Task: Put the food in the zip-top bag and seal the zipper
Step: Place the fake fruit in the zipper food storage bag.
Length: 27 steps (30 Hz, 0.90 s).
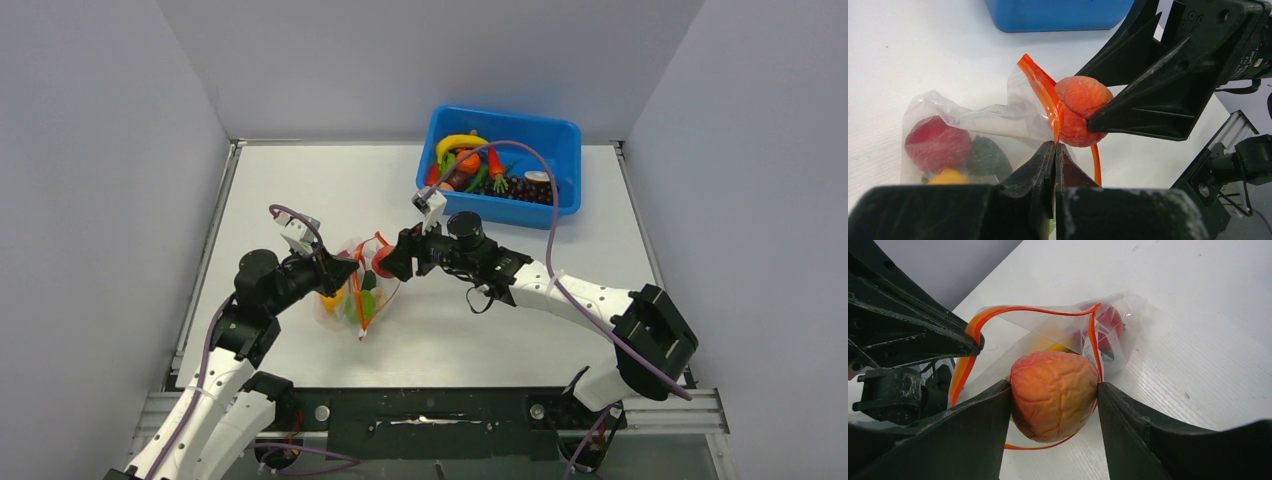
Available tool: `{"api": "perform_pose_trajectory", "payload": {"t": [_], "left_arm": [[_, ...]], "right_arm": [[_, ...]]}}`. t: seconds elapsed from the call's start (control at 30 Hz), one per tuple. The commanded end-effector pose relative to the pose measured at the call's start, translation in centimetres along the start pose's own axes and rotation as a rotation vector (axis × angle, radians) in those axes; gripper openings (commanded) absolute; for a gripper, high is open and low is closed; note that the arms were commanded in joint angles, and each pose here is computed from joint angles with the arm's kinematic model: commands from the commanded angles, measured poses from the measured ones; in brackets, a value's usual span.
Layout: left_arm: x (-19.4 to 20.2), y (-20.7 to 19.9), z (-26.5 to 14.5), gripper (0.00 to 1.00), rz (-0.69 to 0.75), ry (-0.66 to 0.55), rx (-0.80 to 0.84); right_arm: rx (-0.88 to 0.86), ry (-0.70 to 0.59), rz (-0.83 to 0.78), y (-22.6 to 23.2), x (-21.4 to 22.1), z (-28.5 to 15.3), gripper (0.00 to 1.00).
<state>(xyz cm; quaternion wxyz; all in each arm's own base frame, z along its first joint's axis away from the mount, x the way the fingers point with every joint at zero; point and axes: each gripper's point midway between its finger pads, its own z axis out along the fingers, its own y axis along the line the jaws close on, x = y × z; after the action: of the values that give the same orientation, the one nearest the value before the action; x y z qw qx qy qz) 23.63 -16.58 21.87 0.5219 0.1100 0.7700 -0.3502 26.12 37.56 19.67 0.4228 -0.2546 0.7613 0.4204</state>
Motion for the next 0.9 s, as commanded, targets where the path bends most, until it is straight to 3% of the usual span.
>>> {"api": "perform_pose_trajectory", "payload": {"t": [0.0, 0.23, 0.63, 0.87], "left_arm": [[-1.6, -0.7, 0.1, 0.0, 0.022, -0.055, 0.028], [-1.6, -0.7, 0.1, 0.0, 0.024, -0.055, 0.027], [-1.7, -0.6, 0.0, 0.0, 0.024, -0.059, 0.025], [-1.8, -0.6, 0.0, 0.0, 0.025, -0.06, 0.024]], "right_arm": [[-0.06, -0.095, -0.015, 2.3, -3.9, 0.0, 0.61], [-0.114, -0.077, -0.013, 4.1, -3.2, 0.9, 0.6], [-0.06, -0.04, -0.013, 3.0, -2.1, 2.0, 0.61], [-0.046, -0.008, -0.087, 3.8, -1.9, 2.3, 0.74]]}}
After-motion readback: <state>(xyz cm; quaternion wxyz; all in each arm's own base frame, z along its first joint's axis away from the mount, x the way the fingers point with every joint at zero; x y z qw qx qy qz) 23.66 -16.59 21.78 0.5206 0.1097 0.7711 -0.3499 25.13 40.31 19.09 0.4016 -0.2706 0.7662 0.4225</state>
